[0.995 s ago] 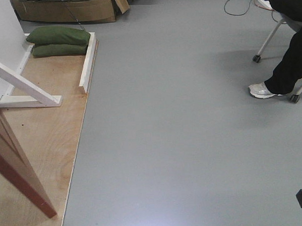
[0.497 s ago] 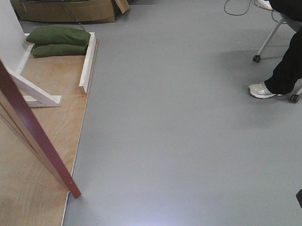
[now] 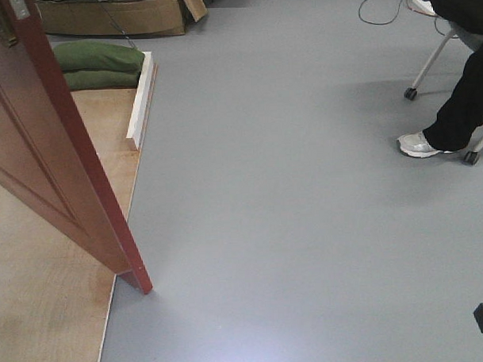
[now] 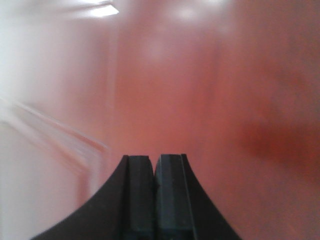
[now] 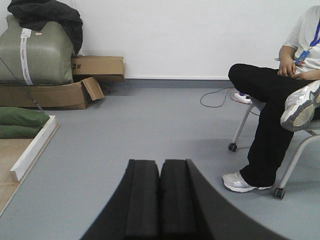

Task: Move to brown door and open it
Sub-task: 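Push the door away from the robot with the left gripper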

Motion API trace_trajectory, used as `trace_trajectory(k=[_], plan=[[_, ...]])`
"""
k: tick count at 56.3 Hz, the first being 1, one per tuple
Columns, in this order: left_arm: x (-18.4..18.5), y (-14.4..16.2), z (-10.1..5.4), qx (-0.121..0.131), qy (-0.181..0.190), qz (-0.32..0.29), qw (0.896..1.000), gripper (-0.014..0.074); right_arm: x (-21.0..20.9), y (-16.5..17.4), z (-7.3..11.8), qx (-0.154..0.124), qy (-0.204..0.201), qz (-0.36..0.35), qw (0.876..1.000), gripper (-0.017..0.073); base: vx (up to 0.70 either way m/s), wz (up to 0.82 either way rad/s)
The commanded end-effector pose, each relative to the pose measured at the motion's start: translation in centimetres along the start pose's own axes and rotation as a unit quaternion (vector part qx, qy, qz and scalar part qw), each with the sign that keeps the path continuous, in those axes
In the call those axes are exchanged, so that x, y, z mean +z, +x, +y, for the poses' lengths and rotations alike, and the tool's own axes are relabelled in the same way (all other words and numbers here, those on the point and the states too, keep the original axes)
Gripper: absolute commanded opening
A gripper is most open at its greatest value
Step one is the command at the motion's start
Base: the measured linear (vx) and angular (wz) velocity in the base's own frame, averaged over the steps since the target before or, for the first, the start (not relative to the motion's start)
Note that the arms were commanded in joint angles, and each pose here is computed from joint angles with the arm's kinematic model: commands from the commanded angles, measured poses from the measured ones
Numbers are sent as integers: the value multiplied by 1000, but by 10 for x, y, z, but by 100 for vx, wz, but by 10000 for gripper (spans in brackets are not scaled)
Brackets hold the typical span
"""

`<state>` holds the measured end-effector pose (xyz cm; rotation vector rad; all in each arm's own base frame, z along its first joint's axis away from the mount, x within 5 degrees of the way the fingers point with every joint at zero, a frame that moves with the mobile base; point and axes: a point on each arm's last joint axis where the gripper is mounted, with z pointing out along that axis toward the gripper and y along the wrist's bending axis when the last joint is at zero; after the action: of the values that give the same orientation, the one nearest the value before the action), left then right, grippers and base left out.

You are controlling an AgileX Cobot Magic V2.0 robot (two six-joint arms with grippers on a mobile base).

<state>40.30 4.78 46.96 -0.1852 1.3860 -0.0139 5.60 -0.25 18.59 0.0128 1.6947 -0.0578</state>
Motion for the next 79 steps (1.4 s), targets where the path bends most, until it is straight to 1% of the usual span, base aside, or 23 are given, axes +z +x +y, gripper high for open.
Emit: trace_trajectory(k=[1, 5, 9, 23, 79], plan=[[-8, -29, -20, -8, 23, -74, 997, -6, -1, -7, -1, -5, 5, -46, 999, 0, 0, 0], [-5, -23, -28, -10, 32, -66, 997, -6, -1, -7, -1, -5, 5, -46, 999, 0, 0, 0], [-4, -19, -31, -11, 36, -60, 997, -6, -1, -7, -1, -5, 5, -46, 999, 0, 0, 0], [-1, -13, -31, -10, 36, -44, 998, -6, -1, -7, -1, -5, 5, -46, 999, 0, 0, 0], [-1, -13, -31, -10, 36, -45, 998, -6, -1, -7, -1, -5, 5, -46, 999, 0, 0, 0]])
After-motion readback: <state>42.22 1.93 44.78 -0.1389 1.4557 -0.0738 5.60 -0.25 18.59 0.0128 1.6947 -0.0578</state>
